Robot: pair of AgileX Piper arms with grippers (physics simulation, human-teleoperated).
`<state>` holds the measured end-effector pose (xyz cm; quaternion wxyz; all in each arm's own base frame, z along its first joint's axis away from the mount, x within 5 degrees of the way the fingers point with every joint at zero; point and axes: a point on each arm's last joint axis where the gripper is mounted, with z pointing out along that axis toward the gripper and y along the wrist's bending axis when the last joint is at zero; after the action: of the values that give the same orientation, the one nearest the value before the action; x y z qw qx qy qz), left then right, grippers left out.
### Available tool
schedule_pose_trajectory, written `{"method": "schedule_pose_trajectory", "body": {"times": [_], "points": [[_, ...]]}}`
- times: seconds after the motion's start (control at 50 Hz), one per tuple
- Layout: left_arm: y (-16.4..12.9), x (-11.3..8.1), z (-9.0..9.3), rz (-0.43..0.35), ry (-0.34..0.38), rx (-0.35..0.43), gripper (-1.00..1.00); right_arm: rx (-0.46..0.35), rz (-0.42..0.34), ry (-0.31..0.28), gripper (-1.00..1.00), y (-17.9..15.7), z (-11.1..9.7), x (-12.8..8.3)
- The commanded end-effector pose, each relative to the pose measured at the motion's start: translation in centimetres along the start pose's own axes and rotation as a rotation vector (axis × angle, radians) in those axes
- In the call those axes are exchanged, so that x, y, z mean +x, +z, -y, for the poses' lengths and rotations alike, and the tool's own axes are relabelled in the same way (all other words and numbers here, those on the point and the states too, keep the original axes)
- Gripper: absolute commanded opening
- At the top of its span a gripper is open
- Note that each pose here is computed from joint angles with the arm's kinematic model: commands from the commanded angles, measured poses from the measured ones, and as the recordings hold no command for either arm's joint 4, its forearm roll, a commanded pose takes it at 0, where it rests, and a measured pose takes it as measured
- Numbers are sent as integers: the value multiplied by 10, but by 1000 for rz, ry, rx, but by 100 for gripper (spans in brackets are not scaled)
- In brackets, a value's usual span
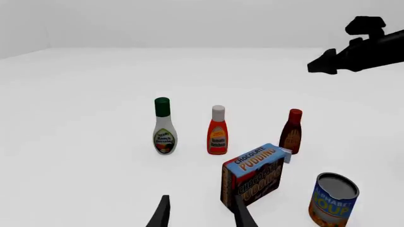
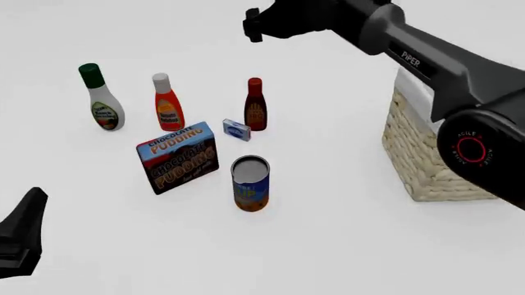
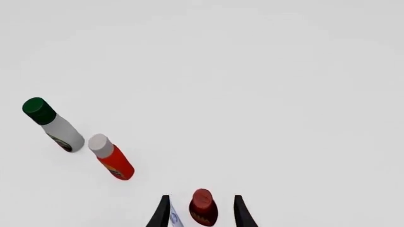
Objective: Pick the bbq sauce and place it in the basket.
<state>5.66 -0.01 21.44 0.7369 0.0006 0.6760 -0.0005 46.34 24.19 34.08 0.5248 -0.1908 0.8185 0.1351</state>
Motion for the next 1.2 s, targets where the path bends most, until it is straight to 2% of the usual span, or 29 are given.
{"method": "schedule_pose_trajectory", "body": {"times": [0.02,0.28,0.84,1.2], "points": [[0,0,0,0,0,0,100,10,-41,10,100,38,6,16],[0,0,0,0,0,0,100,25,-90,18,100,72,15,34],[0,0,0,0,0,0,100,0,-184,19,100,106,-3,77],[0,0,0,0,0,0,100,-11,-232,10,100,119,-11,97]]}}
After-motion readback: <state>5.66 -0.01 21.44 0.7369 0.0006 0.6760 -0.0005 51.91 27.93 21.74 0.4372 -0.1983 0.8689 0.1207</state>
